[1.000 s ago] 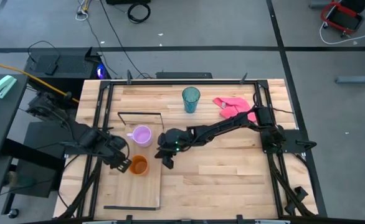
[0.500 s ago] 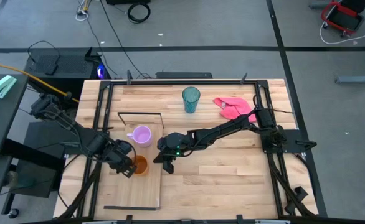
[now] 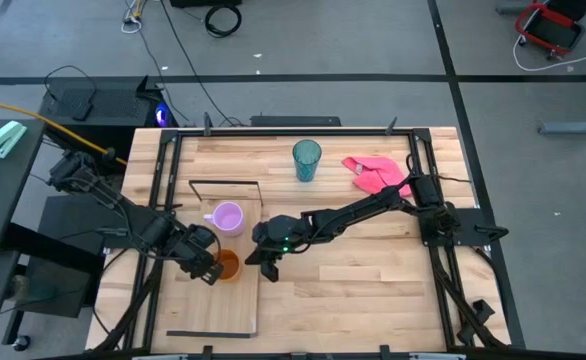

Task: Stack small to large cups/mugs on shelf
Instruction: Adjust the cups on the shelf

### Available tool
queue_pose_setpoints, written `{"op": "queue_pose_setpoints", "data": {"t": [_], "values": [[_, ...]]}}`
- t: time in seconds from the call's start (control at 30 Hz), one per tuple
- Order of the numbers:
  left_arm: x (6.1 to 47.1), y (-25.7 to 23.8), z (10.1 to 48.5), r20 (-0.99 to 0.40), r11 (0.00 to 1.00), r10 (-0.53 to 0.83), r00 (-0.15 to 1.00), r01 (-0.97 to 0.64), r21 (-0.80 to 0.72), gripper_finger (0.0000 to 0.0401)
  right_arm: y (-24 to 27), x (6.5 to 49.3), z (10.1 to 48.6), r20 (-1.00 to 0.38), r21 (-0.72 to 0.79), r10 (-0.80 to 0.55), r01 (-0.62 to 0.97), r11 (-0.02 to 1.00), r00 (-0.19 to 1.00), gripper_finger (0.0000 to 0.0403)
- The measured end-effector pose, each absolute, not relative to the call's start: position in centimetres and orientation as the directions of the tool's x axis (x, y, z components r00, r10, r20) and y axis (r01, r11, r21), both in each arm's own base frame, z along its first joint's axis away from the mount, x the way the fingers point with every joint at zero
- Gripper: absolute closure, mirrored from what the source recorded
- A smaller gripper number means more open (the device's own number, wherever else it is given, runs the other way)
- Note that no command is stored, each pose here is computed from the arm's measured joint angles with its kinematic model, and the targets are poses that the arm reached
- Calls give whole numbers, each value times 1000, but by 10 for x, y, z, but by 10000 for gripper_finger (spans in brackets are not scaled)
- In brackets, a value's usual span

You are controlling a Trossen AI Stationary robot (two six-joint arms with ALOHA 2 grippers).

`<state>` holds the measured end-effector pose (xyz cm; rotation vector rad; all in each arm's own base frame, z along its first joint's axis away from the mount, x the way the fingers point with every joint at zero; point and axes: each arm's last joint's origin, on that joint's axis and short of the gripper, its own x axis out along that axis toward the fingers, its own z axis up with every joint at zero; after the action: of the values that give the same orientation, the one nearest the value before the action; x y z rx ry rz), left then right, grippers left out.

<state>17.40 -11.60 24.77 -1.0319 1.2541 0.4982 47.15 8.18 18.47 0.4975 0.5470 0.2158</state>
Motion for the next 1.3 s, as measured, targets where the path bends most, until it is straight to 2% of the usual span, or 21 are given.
{"op": "queue_pose_setpoints", "data": {"t": [0.23, 0.57, 0.9, 1.3], "values": [[175, -116, 248, -928, 479, -205, 310, -795, -371, 378, 79, 474, 188, -410, 522, 318, -67, 851, 855, 401], [175, -116, 248, -929, 479, -199, 313, -796, -371, 388, 74, 475, 188, -407, 527, 309, -55, 848, 860, 401], [176, -115, 248, -928, 478, -158, 337, -797, -370, 381, 74, 471, 181, -479, 519, 304, -14, 855, 823, 401], [176, -115, 248, -927, 461, -162, 339, -805, -374, 379, 74, 471, 181, -476, 519, 305, -16, 855, 825, 401]]}}
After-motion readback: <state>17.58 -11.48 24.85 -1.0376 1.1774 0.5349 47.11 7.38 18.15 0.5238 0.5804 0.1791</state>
